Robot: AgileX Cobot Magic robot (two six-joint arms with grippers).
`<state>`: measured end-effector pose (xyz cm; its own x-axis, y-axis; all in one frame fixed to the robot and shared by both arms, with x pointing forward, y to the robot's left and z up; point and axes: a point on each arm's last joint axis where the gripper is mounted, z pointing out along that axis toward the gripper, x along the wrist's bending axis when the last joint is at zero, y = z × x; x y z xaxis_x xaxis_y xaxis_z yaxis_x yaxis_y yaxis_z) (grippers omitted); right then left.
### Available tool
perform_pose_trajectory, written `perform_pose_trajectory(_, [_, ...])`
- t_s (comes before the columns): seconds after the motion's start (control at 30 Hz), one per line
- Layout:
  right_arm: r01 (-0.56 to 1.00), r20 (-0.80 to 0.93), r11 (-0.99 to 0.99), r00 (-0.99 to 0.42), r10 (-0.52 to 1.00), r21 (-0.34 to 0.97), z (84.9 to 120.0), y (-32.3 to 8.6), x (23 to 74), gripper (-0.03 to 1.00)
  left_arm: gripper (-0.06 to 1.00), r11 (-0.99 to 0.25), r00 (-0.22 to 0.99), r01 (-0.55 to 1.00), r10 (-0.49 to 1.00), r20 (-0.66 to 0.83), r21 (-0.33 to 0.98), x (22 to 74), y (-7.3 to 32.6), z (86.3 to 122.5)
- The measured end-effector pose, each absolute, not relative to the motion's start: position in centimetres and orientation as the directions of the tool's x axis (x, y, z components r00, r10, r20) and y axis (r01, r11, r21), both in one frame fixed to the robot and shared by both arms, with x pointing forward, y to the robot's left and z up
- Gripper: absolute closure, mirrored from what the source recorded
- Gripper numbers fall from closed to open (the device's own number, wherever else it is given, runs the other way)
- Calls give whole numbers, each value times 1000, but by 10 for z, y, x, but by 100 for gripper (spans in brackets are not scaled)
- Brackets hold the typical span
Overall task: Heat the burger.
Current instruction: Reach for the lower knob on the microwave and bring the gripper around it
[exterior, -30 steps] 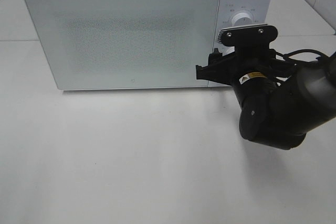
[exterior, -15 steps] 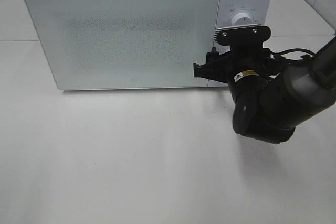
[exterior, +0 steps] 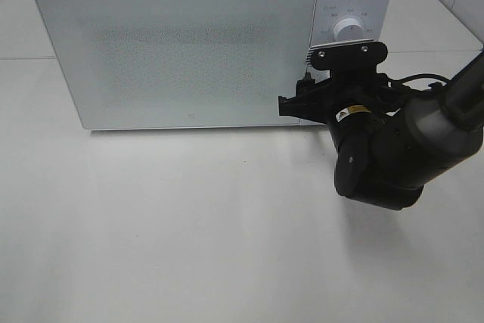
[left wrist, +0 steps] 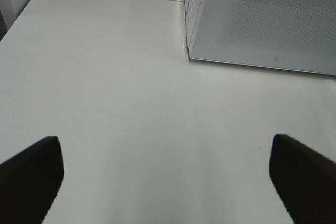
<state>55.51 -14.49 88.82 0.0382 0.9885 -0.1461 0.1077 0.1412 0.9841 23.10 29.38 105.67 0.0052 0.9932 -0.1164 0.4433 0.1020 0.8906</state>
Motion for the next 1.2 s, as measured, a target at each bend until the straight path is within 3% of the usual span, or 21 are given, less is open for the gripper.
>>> perform_pose_trajectory(0.3, [108, -146, 141, 38, 989, 984, 888, -145, 555, 27, -5, 102, 5, 443, 993, -116, 891, 231, 294, 1057])
perform_pose_trajectory(0.57, [110, -144, 138, 46, 988, 984, 888, -146, 555, 44, -5, 102, 5, 443, 993, -116, 891, 231, 294, 1057])
perform_pose_trajectory(0.6, [113, -141, 134, 58, 988, 985, 888, -147, 555, 52, -5, 102, 5, 443, 993, -116, 891, 231, 294, 1057])
perform_pose_trajectory(0.63, [114, -141, 133, 59, 988, 985, 888, -147, 555, 53, -5, 102, 5, 443, 993, -116, 891, 231, 294, 1057])
perform_pose_trajectory(1.2, [110, -112, 104, 64, 992, 988, 888, -147, 555, 53, -5, 102, 5, 443, 993, -116, 891, 231, 294, 1057])
